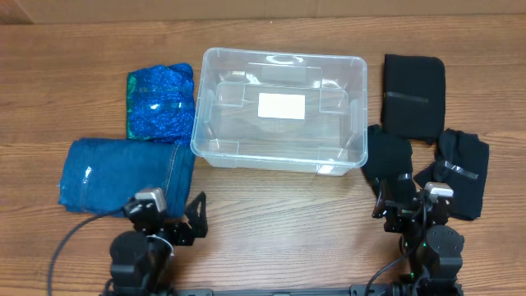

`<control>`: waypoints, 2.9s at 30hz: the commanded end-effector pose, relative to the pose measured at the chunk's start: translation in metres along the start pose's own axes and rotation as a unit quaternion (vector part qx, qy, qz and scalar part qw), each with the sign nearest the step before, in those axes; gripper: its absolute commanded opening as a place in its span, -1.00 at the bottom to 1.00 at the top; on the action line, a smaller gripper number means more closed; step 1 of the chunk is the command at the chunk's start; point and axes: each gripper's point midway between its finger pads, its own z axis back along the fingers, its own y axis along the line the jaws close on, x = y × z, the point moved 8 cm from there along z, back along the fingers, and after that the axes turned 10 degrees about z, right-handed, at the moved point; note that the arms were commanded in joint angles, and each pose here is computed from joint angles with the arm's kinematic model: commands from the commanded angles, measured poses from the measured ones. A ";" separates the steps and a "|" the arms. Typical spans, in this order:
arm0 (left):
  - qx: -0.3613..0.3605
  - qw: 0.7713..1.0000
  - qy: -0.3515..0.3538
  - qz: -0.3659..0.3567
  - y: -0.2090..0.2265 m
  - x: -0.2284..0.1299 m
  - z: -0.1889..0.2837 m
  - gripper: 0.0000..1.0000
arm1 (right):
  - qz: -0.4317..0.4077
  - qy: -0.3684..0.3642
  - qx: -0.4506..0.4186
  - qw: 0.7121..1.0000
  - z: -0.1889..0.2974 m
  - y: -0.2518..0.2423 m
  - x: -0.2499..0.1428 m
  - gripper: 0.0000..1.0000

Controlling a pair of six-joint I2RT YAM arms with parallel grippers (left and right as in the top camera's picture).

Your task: Pack container

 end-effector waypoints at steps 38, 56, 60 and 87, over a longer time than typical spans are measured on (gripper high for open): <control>0.178 0.910 0.212 0.307 0.253 0.151 -0.071 1.00 | 0.000 -0.001 -0.001 1.000 -0.001 0.000 -0.002 1.00; 0.169 0.902 0.280 0.283 0.150 0.209 -0.087 -0.92 | 0.000 -0.001 -0.001 1.000 -0.001 0.000 -0.002 1.00; 0.087 0.935 0.202 0.277 0.062 0.273 -0.034 -0.92 | 0.000 -0.001 -0.001 1.000 -0.001 0.000 -0.002 1.00; 0.065 0.926 0.178 0.326 -0.259 0.141 -0.209 -0.91 | 0.000 -0.001 -0.001 1.000 -0.001 0.000 -0.002 1.00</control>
